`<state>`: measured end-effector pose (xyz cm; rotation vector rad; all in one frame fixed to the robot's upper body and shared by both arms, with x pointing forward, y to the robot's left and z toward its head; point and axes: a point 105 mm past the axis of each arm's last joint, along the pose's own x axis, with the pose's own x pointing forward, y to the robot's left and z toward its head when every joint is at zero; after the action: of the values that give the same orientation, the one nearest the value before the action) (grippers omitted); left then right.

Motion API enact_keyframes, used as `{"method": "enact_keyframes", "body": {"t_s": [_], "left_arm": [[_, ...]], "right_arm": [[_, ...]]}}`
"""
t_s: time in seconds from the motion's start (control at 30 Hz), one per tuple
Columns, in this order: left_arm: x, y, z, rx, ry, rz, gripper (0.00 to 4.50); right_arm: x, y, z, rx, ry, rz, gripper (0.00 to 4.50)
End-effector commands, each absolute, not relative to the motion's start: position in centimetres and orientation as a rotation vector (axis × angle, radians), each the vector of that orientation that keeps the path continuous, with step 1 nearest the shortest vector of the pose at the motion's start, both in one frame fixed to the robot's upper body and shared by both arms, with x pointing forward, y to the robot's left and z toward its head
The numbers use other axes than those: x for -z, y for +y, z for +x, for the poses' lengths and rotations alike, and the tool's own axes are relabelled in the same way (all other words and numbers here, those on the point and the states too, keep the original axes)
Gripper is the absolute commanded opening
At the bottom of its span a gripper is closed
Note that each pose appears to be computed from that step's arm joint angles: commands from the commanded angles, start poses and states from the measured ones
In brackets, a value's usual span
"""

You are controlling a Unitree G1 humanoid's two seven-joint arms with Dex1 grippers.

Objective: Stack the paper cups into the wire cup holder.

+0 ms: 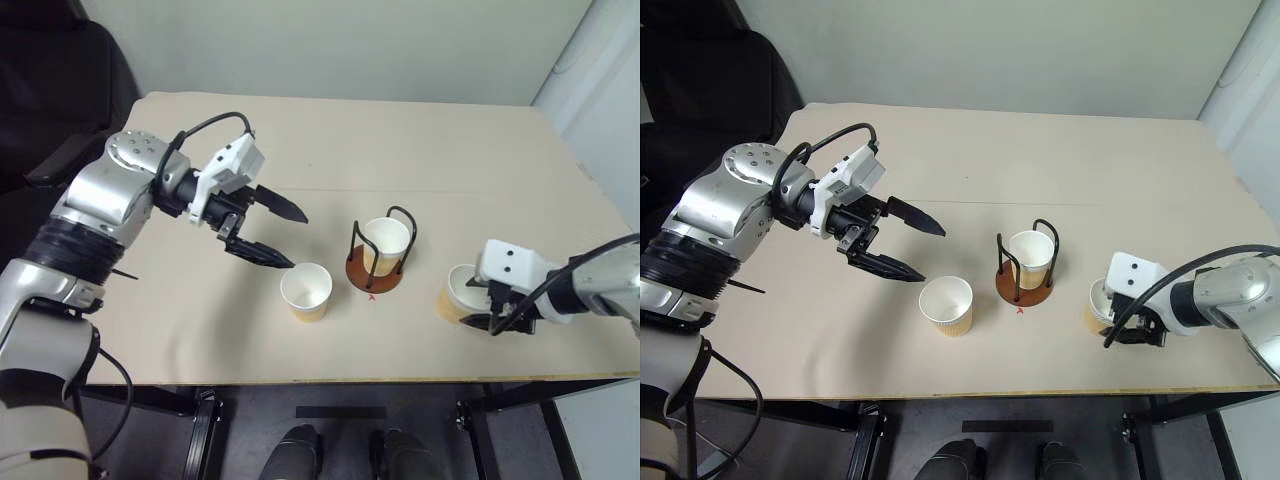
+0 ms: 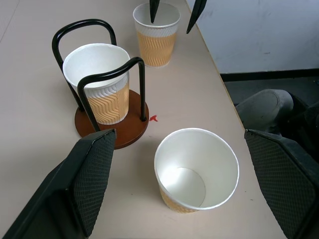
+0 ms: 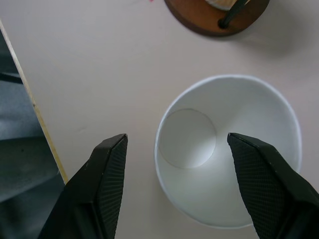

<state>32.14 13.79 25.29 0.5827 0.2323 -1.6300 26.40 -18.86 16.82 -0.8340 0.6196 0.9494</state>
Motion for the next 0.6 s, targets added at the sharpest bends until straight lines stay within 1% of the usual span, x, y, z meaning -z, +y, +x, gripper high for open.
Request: {"method": "enact_keyframes", "body": {"t_s": [0.03,0.23,0.27,0.47,0.53,0.6], "left_arm": [[-25.9,13.7,31.5,1.667,0.205,0.604,4.45],[-25.8,13.6,31.7,1.663,0.202,0.608,4.45],[-25.8,13.6,31.8,1.663,0.201,0.608,4.45],[-25.7,13.6,32.0,1.657,0.201,0.608,4.45],[-25.7,13.7,32.0,1.653,0.201,0.609,4.45],[-25.6,13.8,32.1,1.648,0.204,0.611,4.45]], "right_arm": [[-16.9,-18.8,26.5,-0.958,0.609,-0.871,2.33],[-17.0,-18.1,26.8,-0.984,0.600,-0.863,0.27],[-17.1,-17.9,26.8,-0.988,0.598,-0.863,0.06],[-17.8,-17.6,26.9,-0.989,0.579,-0.865,0.06],[-18.7,-17.7,27.1,-0.966,0.556,-0.883,0.06],[-20.7,-18.0,27.7,-0.919,0.503,-0.927,0.06]]}}
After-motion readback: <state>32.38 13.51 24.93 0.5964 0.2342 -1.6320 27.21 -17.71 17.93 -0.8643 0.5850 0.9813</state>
